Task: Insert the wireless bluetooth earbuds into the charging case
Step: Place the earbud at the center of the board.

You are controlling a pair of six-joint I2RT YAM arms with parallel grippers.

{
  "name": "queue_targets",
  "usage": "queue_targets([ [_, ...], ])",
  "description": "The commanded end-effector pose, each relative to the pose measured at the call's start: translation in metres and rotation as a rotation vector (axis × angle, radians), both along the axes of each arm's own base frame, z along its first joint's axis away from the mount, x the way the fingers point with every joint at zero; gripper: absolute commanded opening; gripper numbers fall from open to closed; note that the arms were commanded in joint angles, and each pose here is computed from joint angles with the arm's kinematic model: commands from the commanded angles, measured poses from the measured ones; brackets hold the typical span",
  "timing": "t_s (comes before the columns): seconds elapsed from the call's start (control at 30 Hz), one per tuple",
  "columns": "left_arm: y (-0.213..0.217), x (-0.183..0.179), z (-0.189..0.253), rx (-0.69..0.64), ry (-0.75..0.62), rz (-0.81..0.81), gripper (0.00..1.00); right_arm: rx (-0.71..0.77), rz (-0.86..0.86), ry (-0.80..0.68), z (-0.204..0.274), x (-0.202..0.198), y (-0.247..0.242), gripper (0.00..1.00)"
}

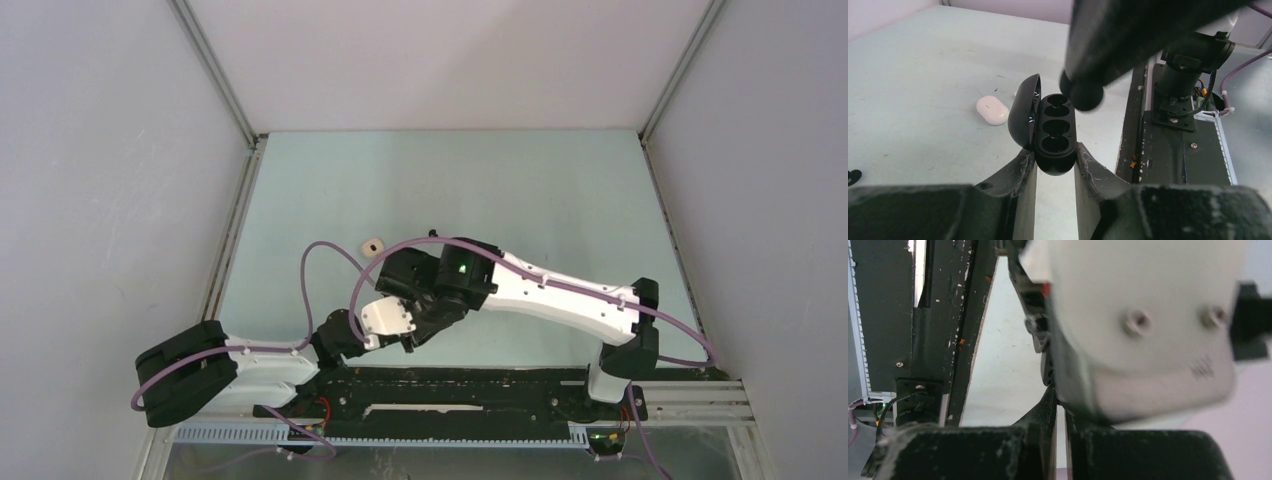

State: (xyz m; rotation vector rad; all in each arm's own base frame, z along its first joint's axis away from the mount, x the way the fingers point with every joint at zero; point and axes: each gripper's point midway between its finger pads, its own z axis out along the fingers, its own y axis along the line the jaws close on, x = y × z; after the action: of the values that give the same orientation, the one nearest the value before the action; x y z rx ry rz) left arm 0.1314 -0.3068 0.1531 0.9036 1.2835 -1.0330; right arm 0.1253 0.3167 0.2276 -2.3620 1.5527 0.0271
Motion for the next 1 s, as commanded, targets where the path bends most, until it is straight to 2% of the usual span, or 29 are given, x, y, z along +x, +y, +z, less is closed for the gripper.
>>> queue_targets([
  [0.0,0.000,0.004,0.020,-0.075,-0.005,0.026,0.00,-0.003,-0.002,-0.040,0.005,-0.003,0.006,0.00],
  [0.27,0.002,0.001,0.024,-0.093,-0.019,0.016,0.00,-0.041,0.000,-0.075,-0.006,-0.004,0.004,0.00],
  [0.57,0.003,0.009,0.017,-0.059,-0.012,0.057,0.00,0.048,0.003,-0.108,0.024,0.007,-0.006,0.00],
  [0.73,0.006,0.021,0.008,-0.009,0.006,0.123,0.00,0.079,-0.075,0.062,0.026,0.034,-0.050,0.00],
  [0.87,0.008,0.024,0.004,0.007,0.008,0.142,0.00,0.014,-0.204,0.185,-0.002,0.070,-0.109,0.00],
  [0.97,0.006,0.020,0.006,0.005,-0.002,0.121,0.00,-0.012,-0.280,0.299,-0.032,0.079,-0.137,0.01],
])
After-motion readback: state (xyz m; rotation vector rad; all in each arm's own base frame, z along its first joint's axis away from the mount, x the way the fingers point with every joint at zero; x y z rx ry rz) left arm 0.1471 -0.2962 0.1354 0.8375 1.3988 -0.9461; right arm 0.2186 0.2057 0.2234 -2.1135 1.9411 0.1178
